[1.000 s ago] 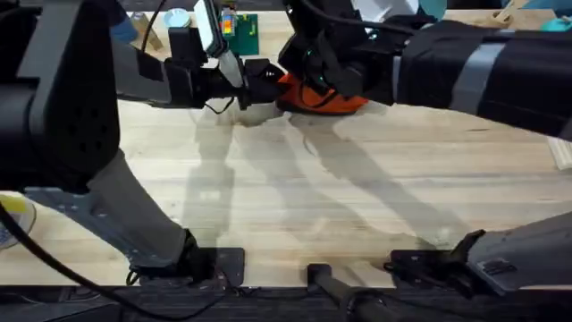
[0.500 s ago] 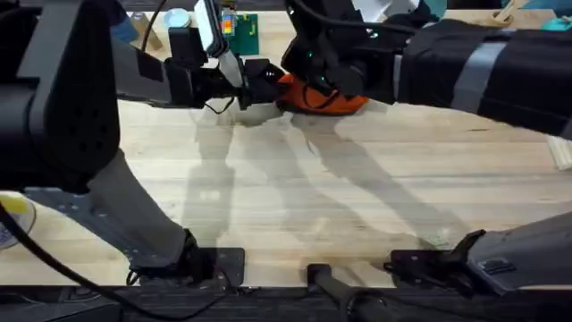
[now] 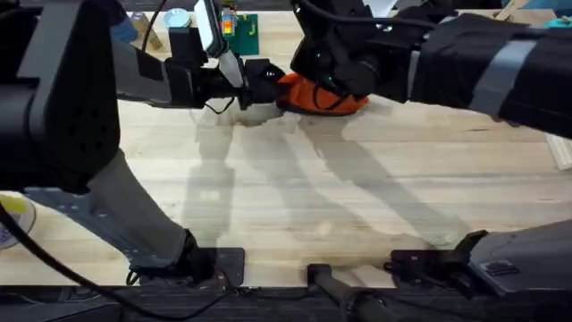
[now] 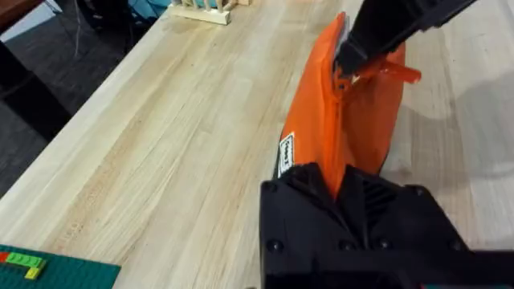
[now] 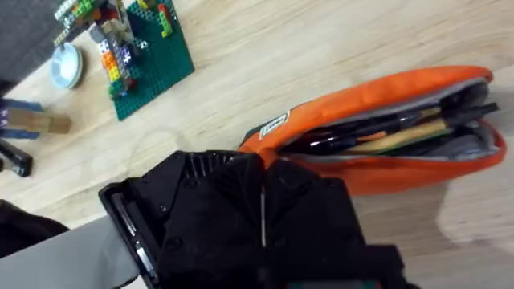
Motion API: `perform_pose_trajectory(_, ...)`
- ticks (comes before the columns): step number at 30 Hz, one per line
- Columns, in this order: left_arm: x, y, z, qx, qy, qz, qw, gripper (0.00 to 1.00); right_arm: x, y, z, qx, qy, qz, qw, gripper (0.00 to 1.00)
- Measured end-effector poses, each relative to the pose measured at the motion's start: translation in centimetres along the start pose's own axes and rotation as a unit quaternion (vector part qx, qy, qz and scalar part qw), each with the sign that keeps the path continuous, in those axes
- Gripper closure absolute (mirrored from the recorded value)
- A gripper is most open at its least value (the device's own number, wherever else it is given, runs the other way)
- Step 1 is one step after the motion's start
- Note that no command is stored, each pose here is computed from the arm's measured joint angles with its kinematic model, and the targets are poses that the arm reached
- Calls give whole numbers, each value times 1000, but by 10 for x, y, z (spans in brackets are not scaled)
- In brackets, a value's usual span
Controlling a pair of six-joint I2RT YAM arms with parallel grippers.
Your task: Unzip the bag, pick up the pens from the table one at a time and place them inside, then zip the bag closed.
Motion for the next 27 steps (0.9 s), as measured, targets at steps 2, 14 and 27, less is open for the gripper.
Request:
perform_pose_trajectory(2, 0, 0, 0, 0, 0, 0, 1000, 957, 0, -2, -1, 4, -1, -1, 1000, 970)
perform_pose_trajectory(14, -1, -1, 1, 4, -1, 1, 1000, 957, -3, -21, -5, 42, 3, -7, 999, 970)
perform_pose_trajectory(27, -1, -2, 2, 5, 0, 1, 1000, 958, -11, -52, -8, 89, 17, 0, 996, 970)
Point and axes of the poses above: each hand's point on the last joint's axis, 136 mm out from that joint toward the fingers, its own z axis out along the fingers, its own y axis along the line the jaws close on, x = y × z, the point moved 4 cm from there along -z, back along the fingers, and after that the axes turned 14 degrees about -z, right-handed, at the moved point
